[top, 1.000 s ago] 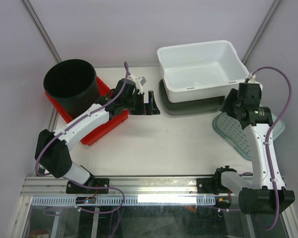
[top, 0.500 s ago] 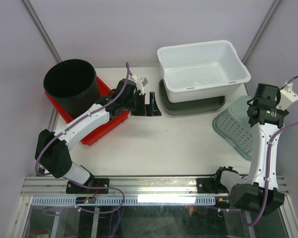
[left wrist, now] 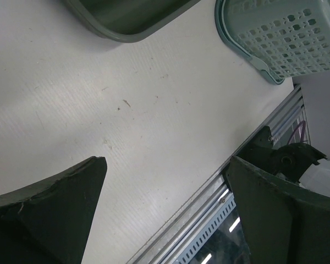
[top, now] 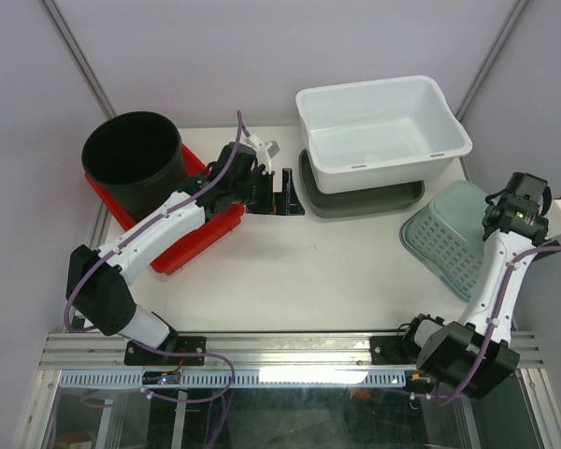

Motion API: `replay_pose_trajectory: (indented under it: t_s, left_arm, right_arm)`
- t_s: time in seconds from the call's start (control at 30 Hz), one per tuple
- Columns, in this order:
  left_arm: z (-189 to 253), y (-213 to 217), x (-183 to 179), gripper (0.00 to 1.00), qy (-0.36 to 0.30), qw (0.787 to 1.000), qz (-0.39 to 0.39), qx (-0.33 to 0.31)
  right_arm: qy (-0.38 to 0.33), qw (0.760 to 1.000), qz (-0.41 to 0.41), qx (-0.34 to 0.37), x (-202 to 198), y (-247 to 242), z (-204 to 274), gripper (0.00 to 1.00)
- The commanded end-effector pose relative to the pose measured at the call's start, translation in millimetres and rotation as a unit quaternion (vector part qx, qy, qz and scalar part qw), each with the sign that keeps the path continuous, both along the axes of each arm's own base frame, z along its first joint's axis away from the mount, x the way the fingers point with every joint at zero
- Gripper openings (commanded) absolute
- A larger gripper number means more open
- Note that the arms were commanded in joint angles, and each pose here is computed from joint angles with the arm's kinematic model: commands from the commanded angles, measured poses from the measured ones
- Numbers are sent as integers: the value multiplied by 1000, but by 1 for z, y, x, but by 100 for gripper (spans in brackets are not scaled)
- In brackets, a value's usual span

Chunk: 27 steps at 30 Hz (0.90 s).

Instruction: Turn the large container upside down

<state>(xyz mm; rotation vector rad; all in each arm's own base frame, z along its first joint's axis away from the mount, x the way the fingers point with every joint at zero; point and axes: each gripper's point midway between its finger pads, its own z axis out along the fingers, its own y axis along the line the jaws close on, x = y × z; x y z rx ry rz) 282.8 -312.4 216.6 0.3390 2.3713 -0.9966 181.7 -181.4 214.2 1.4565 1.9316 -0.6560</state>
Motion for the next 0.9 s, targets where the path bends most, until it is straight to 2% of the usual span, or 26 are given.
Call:
replay_pose_trajectory:
  t_s: [0.0,0.23,0.43,0.67,0.87]
  left_arm:
    - [28,-15,-2,99,-24,999,-25,-30]
    - [24,-21,-4,99,-15,999,-35,-29]
    - [24,-30,-8,99,-15,998,-48,-30]
    - [19,-32,-15,99,-9,998,-63,-28]
    - [2,-31,-27,99,16,996,-85,-20]
  right_arm:
    - [-23,998,-64,2,-11,-9,-1,72]
    - [48,990,-129,35,-34,-11,-28,78]
    - [52,987,-147,46,-48,-3,-37,79]
    - [80,966,-248,-3,-99,3,-25,78]
    - [70,961,-267,23,-113,21,-28,77]
